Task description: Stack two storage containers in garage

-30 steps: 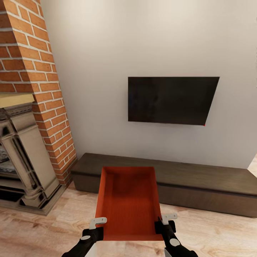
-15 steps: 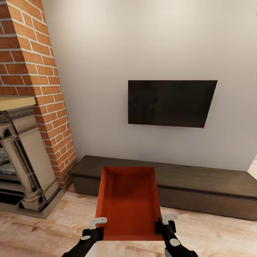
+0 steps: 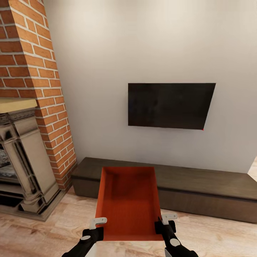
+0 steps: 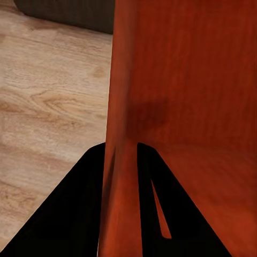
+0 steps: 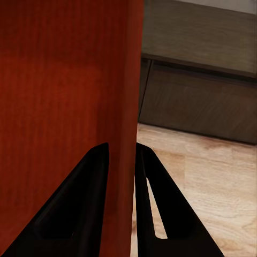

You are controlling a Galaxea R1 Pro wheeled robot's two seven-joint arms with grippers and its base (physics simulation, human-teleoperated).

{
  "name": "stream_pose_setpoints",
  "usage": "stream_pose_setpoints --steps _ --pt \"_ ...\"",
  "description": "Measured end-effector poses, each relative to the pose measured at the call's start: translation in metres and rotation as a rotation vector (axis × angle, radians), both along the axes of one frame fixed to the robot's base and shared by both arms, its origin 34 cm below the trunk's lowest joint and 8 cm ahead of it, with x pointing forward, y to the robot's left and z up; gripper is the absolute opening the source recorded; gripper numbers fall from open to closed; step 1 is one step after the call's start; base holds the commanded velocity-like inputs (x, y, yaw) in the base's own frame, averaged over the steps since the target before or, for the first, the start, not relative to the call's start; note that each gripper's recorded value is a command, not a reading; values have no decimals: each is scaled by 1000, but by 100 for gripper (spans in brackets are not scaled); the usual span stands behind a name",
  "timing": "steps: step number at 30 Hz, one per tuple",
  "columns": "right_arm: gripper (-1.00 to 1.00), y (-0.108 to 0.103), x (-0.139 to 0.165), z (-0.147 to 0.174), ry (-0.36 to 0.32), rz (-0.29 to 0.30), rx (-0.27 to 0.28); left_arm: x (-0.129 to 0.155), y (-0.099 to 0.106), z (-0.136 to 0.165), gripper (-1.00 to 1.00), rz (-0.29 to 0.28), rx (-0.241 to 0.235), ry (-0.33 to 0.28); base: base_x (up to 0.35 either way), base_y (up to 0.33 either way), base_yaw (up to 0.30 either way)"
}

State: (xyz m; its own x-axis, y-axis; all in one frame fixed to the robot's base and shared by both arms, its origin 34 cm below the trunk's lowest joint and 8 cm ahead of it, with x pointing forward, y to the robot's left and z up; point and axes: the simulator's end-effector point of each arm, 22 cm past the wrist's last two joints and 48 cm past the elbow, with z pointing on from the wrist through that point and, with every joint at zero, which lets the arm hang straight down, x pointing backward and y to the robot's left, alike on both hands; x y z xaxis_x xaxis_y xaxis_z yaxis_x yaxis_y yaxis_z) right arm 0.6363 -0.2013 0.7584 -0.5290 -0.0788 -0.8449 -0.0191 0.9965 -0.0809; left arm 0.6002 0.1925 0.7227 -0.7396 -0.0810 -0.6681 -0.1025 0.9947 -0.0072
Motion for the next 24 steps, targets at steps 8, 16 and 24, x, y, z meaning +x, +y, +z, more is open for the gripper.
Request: stream_pose_setpoints --steps 8,16,24 --pt "-100 0 0 1 -2 0 0 0 0 1 -100 -1 0 -2 0 0 0" --pt "-100 0 0 1 -1 0 -1 0 0 0 -100 0 0 -1 0 0 0" --pt "-100 0 0 1 -1 0 0 0 0 0 -100 -1 0 -1 0 0 0"
